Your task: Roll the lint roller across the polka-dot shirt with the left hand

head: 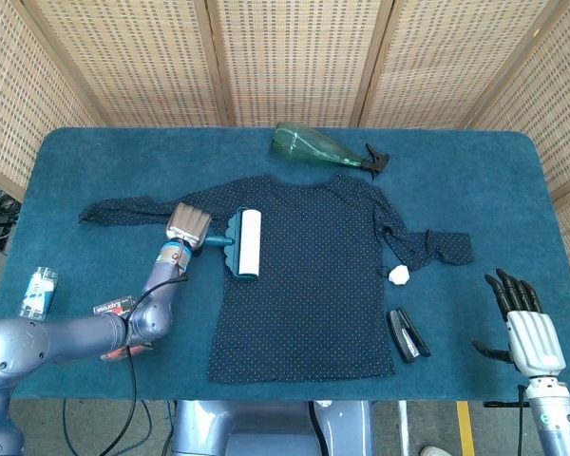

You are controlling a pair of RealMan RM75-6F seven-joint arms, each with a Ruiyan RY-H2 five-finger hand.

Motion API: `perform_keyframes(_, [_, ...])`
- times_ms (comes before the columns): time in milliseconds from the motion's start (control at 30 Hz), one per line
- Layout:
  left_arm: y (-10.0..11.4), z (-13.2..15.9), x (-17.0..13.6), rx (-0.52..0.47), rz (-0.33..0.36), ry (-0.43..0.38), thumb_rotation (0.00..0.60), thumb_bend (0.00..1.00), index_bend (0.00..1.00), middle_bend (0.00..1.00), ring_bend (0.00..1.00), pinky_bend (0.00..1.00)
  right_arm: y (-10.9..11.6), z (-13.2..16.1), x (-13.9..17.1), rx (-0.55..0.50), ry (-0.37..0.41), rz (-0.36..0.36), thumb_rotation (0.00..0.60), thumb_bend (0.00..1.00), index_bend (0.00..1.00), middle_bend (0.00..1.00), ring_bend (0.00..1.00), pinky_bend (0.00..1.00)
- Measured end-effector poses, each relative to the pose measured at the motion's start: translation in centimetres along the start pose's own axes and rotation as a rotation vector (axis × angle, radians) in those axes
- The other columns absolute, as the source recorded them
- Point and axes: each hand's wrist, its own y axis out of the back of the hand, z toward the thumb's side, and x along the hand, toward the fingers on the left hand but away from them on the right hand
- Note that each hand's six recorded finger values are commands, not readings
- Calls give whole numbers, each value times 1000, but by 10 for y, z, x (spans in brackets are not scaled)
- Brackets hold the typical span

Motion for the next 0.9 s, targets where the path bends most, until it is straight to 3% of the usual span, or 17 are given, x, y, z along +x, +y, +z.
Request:
perform_keyframes(500, [45, 100, -1, 42, 58, -84, 600, 448, 869, 851, 729, 709, 1, -8, -3, -17, -18, 3, 600, 108, 0, 0, 0, 0])
perform_keyframes(667, [47, 111, -1, 46, 59, -86, 600, 448, 869, 851, 729, 709, 1, -10, -3, -19, -21, 4, 600, 107, 0, 0, 0, 0])
perform_keyframes(900, [39, 90, 2, 42, 44, -52, 600, 448, 869, 851, 729, 709, 0, -7, -2, -16, -13, 7, 600, 107, 0, 0, 0, 0])
